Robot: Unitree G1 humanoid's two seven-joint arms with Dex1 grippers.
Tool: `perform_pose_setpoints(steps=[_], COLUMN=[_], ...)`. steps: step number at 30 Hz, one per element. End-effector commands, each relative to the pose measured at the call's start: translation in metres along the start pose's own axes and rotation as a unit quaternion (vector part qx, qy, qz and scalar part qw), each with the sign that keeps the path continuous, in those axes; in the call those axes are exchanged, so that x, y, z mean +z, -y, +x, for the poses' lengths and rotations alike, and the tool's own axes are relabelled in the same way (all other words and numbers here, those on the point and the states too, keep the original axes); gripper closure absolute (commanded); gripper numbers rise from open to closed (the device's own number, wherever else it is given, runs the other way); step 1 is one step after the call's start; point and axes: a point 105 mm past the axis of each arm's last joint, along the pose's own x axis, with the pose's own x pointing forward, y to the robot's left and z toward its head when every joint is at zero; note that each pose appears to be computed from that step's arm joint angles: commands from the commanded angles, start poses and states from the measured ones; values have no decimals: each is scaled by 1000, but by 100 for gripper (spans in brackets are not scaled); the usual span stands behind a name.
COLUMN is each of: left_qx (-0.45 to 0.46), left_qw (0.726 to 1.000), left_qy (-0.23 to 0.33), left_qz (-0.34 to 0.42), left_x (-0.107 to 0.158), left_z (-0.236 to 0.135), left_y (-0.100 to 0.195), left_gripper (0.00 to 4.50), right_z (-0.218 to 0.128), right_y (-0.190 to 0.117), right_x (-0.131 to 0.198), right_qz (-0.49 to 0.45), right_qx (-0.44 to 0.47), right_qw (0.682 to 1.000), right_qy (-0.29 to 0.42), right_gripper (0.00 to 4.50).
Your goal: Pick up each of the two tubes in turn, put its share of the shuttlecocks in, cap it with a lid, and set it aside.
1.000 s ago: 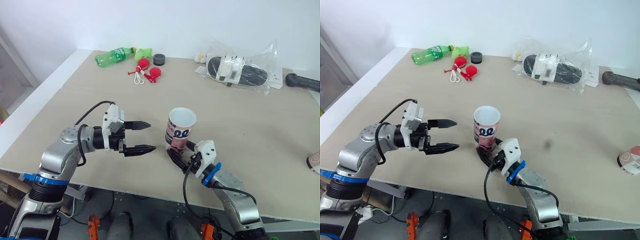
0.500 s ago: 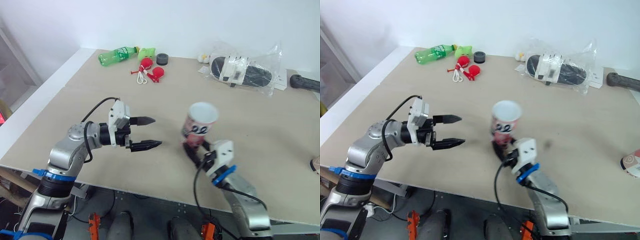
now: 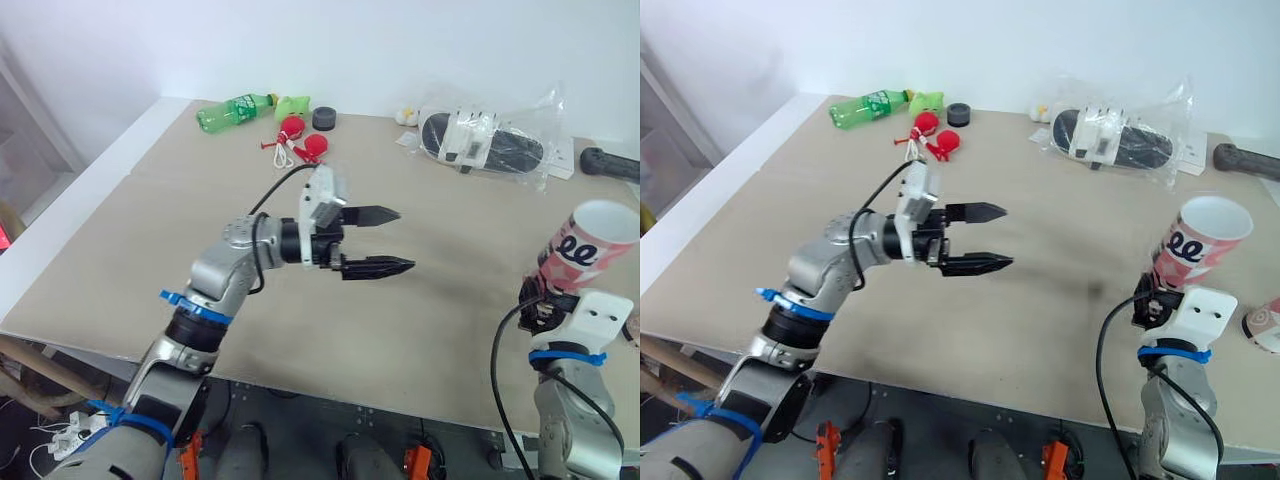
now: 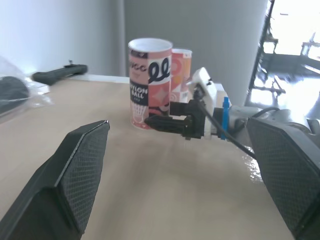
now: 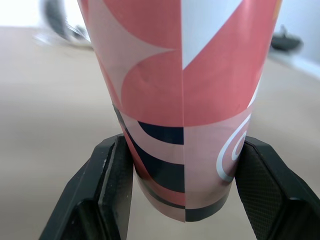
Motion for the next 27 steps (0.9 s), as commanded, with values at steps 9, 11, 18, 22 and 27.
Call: perform_pose_setpoints(steps=[9,11,18,22,27], left_qx=[-8,-7,-3,-2,0], left_qw=[999,999,999,999,999], left_qy=[21,20,17,17,16], left_qz=[35,35,35,34,34], left_x=[12,11,9,8,7], left_z=[20,19,17,17,17], left_y=[1,2,6,7,7], left_gripper=[0,0,0,0,0], right_z=[18,20,23,23,23], right_y=[50,51,55,53,50], right_x=[2,0,-6,-7,-6], right_qz=[25,25,24,25,22], right_qx=[-119,-123,-136,-129,-119], right_qw=[992,992,990,991,993], right_qy=[22,20,10,9,11], right_gripper=[174,174,174,45,7])
